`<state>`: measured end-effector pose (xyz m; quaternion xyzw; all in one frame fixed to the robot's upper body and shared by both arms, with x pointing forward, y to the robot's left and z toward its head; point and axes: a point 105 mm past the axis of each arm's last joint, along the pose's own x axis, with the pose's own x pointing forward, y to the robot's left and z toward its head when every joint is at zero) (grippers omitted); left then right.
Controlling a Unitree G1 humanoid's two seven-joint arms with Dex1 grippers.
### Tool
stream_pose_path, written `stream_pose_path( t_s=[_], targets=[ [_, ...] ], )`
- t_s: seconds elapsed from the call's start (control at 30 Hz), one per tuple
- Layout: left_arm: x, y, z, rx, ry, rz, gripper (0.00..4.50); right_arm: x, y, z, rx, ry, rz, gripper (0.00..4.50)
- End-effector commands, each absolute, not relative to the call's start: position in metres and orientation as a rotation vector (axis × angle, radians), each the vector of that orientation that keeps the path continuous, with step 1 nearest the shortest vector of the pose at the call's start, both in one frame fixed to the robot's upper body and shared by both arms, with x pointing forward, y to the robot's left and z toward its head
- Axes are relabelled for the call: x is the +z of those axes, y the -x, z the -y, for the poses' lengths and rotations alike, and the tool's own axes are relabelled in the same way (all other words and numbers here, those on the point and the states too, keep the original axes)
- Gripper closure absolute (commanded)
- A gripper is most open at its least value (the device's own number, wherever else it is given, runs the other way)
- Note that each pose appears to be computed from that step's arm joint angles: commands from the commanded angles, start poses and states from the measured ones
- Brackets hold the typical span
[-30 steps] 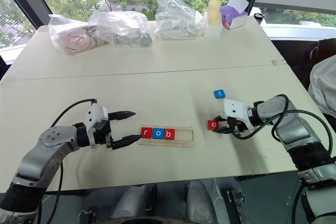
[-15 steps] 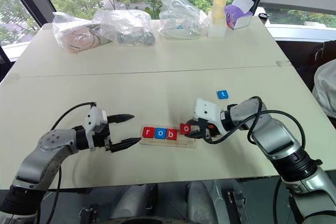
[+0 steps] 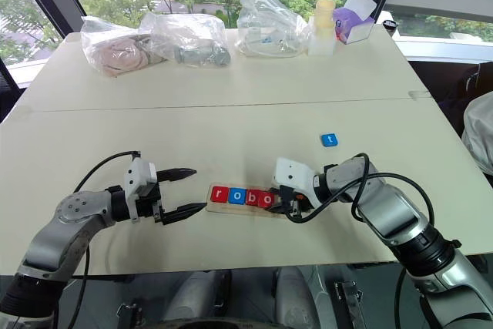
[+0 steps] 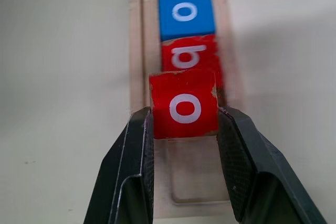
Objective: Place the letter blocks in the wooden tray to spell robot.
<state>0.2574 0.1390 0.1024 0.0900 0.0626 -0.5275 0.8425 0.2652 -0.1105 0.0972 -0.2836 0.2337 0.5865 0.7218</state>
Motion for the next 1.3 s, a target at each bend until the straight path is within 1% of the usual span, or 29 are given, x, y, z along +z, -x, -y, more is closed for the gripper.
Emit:
stream_pose_path(
  t_s=[0.03,0.33,0.8,0.87,0.9,0.97,1.0,1.03,1.3],
  targets=[
    [0.111,-0.256,-0.138,-1.117,-0.206,-0.093,0.00,0.104,-0.264,0.111,1.291,0.659,-0.489,3.38],
    [0.113,-0.257,-0.135,-1.127,-0.204,-0.089,0.00,0.110,-0.264,0.113,1.272,0.638,-0.482,3.38],
    [0.120,-0.257,-0.131,-1.136,-0.204,-0.089,0.00,0.105,-0.262,0.114,1.251,0.630,-0.497,3.38],
    [0.121,-0.257,-0.131,-1.135,-0.204,-0.090,0.00,0.104,-0.263,0.113,1.249,0.629,-0.496,2.30],
    [0.121,-0.257,-0.131,-1.134,-0.204,-0.090,0.00,0.104,-0.263,0.113,1.247,0.626,-0.495,1.89],
    [0.121,-0.257,-0.131,-1.133,-0.205,-0.090,0.00,0.104,-0.264,0.112,1.243,0.625,-0.493,0.90],
    [0.121,-0.257,-0.130,-1.133,-0.205,-0.090,0.00,0.105,-0.265,0.112,1.240,0.626,-0.489,0.29],
    [0.121,-0.257,-0.131,-1.133,-0.205,-0.090,0.00,0.105,-0.266,0.112,1.238,0.627,-0.486,0.07],
    [0.122,-0.257,-0.130,-1.130,-0.203,-0.090,0.00,0.114,-0.277,0.115,1.180,0.635,-0.439,0.07]
  ],
)
